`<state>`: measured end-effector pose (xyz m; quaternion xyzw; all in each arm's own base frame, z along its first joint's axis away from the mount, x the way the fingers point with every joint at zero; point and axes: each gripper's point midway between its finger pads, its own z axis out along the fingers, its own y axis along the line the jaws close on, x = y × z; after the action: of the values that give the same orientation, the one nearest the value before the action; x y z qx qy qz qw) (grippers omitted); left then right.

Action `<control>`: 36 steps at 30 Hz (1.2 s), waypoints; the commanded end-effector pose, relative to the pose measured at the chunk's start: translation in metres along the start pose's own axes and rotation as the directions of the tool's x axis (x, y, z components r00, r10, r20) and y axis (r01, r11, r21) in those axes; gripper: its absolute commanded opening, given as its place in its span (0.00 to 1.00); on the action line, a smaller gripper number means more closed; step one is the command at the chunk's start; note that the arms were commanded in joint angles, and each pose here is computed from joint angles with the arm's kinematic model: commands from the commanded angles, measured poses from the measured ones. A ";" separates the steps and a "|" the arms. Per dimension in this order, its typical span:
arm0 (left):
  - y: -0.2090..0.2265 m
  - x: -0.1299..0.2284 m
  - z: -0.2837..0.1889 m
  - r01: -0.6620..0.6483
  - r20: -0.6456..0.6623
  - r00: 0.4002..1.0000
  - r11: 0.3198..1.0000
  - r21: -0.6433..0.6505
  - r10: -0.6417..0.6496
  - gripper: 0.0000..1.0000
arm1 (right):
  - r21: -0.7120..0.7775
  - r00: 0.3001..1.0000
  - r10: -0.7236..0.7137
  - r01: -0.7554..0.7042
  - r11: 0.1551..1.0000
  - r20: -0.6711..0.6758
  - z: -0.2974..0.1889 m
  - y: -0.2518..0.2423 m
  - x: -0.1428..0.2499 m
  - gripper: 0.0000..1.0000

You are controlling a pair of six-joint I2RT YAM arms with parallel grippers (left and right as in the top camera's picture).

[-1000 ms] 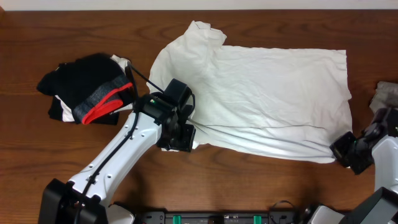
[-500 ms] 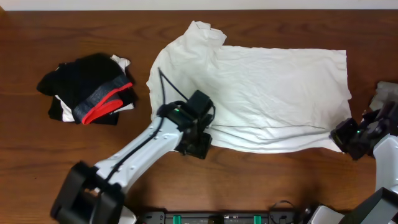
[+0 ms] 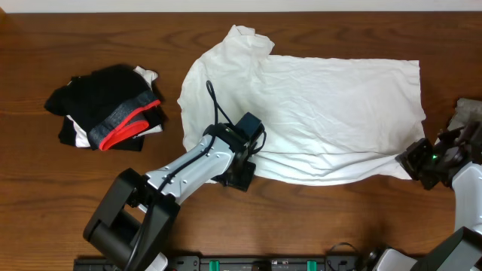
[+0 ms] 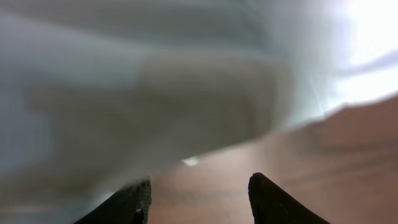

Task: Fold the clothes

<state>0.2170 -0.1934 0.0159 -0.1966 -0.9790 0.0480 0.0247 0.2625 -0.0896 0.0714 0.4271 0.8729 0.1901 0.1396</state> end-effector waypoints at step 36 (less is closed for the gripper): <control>0.012 -0.002 0.020 -0.049 -0.044 0.998 0.996 -0.078 0.045 0.09 | -0.038 1.000 0.028 -0.028 0.999 0.002 -0.004 0.009 -0.004 0.06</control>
<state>0.2329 -0.1864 -0.0030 -0.2184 -0.9758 0.0072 0.0072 0.2638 -0.0869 0.0727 0.4356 0.8665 0.2010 0.1379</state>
